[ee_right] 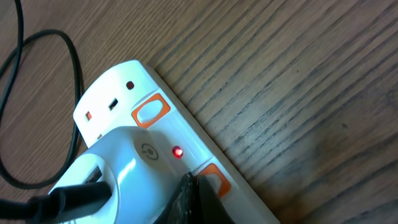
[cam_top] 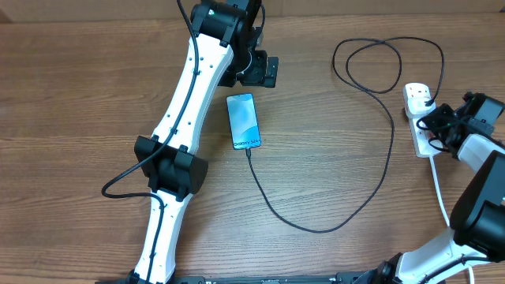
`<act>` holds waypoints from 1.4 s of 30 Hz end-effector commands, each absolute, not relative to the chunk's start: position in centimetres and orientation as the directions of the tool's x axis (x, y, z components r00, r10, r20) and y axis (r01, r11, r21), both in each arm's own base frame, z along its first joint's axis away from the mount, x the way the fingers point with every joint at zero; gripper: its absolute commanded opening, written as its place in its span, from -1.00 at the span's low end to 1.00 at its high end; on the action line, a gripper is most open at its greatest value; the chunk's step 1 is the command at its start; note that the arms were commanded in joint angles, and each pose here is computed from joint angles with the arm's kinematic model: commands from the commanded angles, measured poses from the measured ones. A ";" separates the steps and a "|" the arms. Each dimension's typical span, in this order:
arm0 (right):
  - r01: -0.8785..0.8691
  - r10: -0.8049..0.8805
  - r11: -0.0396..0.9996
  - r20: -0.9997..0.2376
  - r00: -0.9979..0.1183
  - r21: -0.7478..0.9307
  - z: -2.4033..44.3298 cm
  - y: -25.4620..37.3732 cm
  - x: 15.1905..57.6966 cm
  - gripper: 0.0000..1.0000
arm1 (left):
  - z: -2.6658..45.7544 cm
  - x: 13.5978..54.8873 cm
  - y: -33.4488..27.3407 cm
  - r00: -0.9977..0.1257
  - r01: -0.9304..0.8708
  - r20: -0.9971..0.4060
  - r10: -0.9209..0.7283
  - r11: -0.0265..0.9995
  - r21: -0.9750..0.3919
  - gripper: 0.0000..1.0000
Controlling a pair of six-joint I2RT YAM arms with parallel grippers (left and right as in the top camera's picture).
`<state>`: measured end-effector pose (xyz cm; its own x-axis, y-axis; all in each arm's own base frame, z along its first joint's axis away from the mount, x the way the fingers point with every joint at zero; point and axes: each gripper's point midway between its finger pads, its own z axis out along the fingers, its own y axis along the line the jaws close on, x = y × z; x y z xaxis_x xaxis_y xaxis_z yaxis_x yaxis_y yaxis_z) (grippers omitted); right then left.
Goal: Plug charger to phone and switch on socket
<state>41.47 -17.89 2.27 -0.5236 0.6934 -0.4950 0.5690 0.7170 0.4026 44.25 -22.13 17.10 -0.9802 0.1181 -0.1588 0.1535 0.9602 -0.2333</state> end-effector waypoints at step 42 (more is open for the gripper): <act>-0.292 0.170 0.889 -0.846 -0.505 0.353 35.0 6.2 22.3 -0.07 | 40.8 30.0 -16.0 -0.780 0.354 -0.610 0.140 0.902 -0.246 0.91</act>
